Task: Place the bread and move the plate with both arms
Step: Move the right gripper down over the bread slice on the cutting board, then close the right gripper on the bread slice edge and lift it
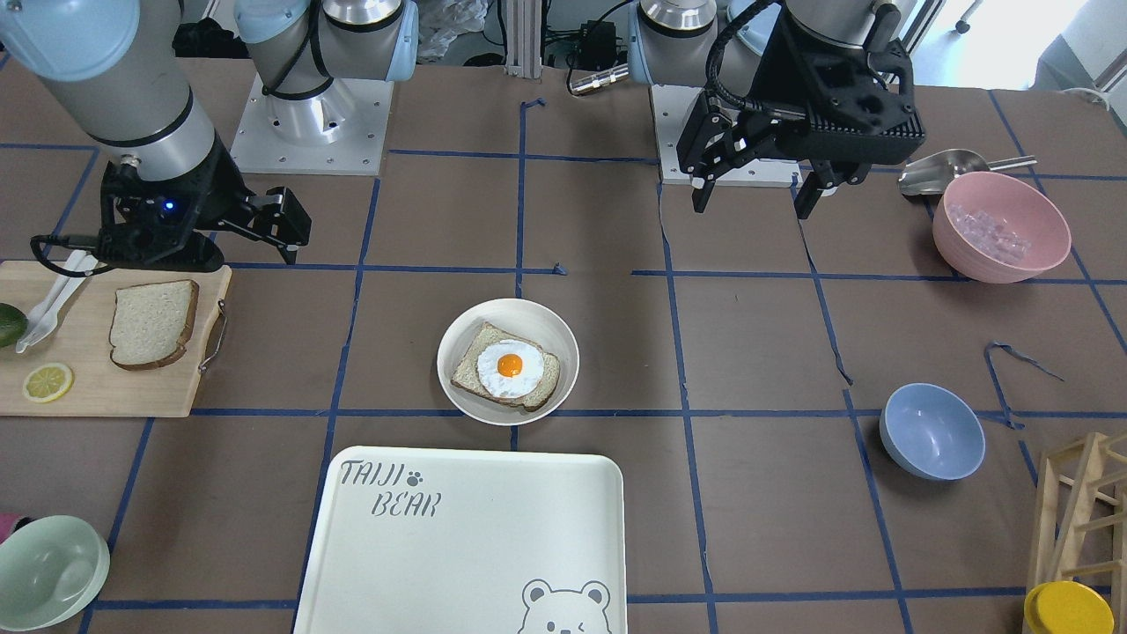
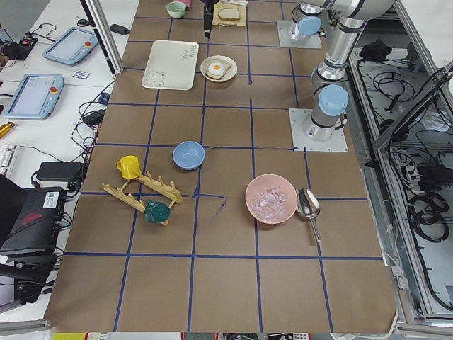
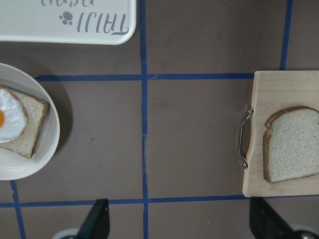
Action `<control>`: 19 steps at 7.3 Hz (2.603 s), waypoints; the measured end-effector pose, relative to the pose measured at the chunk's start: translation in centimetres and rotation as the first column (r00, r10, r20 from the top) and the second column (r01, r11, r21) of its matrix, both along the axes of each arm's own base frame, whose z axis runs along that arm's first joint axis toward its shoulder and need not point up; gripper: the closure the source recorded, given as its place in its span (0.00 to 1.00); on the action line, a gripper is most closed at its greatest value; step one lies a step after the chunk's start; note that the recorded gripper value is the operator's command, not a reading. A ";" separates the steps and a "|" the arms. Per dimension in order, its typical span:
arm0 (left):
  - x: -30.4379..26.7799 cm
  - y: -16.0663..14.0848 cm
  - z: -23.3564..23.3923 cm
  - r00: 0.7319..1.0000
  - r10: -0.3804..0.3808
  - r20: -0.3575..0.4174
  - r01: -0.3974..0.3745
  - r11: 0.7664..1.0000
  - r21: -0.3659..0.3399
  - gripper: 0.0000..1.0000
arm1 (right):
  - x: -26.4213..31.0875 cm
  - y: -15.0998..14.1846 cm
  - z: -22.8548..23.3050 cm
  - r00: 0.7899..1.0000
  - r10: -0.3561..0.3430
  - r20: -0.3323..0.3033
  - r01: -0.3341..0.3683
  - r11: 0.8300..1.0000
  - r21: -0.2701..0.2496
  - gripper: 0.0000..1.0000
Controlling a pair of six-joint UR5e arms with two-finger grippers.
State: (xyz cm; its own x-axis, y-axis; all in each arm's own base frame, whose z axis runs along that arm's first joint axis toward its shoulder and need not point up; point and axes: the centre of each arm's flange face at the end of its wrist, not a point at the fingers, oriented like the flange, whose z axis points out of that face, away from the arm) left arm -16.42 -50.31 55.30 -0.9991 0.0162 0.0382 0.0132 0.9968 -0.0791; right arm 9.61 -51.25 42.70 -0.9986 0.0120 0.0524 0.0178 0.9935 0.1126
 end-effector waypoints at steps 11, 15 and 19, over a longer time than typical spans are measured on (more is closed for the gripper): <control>0.0 0.6 -0.3 1.000 0.000 -0.002 0.000 1.000 -0.002 0.00 | -14.4 0.2 -20.9 0.980 -0.102 -0.170 0.122 0.986 0.111 0.40; 0.0 0.6 -0.3 1.000 0.001 -0.003 -0.001 1.000 -0.003 0.00 | -15.6 -0.1 -22.5 0.982 -0.097 -0.163 0.119 0.984 0.134 0.42; 0.1 0.6 -0.3 1.000 0.002 -0.003 -0.002 1.000 -0.003 0.00 | -16.8 -0.2 -23.7 0.984 -0.087 -0.152 0.109 0.983 0.146 0.68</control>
State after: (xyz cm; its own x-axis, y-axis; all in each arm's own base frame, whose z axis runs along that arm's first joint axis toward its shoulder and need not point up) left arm -16.36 -49.70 54.97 -0.9990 0.0146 0.0414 0.0112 0.9966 -0.0820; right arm -7.24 -51.49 19.03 -0.9746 0.0902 0.2051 0.1416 0.9573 0.2520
